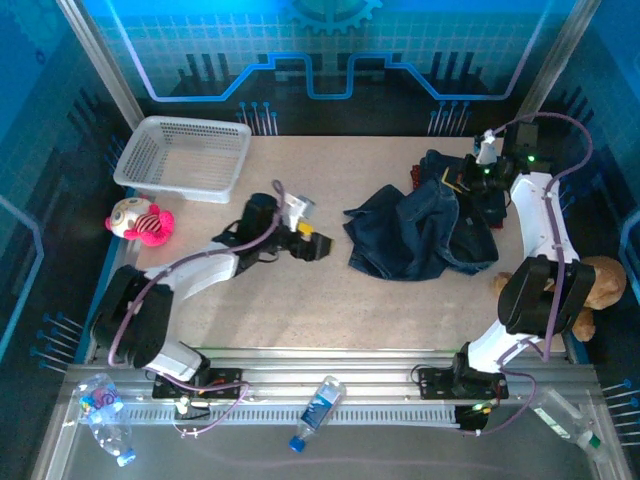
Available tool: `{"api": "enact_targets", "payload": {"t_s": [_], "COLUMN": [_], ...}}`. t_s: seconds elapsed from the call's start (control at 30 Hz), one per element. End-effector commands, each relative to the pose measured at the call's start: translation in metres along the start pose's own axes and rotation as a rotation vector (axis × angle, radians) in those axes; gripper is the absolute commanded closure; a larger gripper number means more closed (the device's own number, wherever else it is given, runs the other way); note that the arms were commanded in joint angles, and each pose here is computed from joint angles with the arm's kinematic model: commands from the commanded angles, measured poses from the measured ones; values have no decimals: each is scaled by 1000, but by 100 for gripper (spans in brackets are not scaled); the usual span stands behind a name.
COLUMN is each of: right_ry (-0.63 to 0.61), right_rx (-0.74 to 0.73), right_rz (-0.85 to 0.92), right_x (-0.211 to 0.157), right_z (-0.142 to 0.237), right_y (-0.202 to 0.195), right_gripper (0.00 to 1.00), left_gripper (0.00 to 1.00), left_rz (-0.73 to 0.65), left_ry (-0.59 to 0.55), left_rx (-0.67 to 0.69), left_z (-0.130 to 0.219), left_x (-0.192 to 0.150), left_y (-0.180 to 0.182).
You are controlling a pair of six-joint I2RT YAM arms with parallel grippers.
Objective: Fold and stack the skirts
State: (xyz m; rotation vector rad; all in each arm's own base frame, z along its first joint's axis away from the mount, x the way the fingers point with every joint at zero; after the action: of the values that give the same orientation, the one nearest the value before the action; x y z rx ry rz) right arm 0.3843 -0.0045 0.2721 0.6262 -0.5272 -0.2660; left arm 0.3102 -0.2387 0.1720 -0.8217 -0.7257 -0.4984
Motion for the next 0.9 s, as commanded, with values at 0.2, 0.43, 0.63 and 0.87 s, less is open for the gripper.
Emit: {"api": "enact_targets", "payload": {"t_s": [0.2, 0.43, 0.63, 0.87], "right_ry": [-72, -90, -96, -97], "right_rx": [20, 49, 63, 72], "right_rz": [51, 62, 80, 100], "right_x": [-14, -19, -23, -30], "right_z": [26, 31, 36, 37], "right_y": [12, 18, 22, 22], "right_gripper": [100, 100, 98, 97], "left_gripper": [26, 38, 24, 20], "left_rz": [-106, 159, 188, 383], "left_ry": [130, 282, 466, 638], "left_rx": [-60, -15, 150, 64], "left_z": [-104, -131, -117, -125], "left_x": [-13, -25, -44, -43], "left_y": [-49, -47, -46, -63]}}
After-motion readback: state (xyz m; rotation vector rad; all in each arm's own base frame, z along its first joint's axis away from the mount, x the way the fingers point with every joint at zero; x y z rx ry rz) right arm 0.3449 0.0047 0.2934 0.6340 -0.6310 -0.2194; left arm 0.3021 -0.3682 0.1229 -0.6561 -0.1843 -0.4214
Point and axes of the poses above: each hand's point on the last joint's axis, 136 mm out from that joint toward the fingers, its own z axis back along the fingers, its own y axis along the line the jaws close on, x = y × z, the point moved 5 cm from there along z, back along the fingers, and after that the axes turned 1 degree about z, right-handed, at the moved point
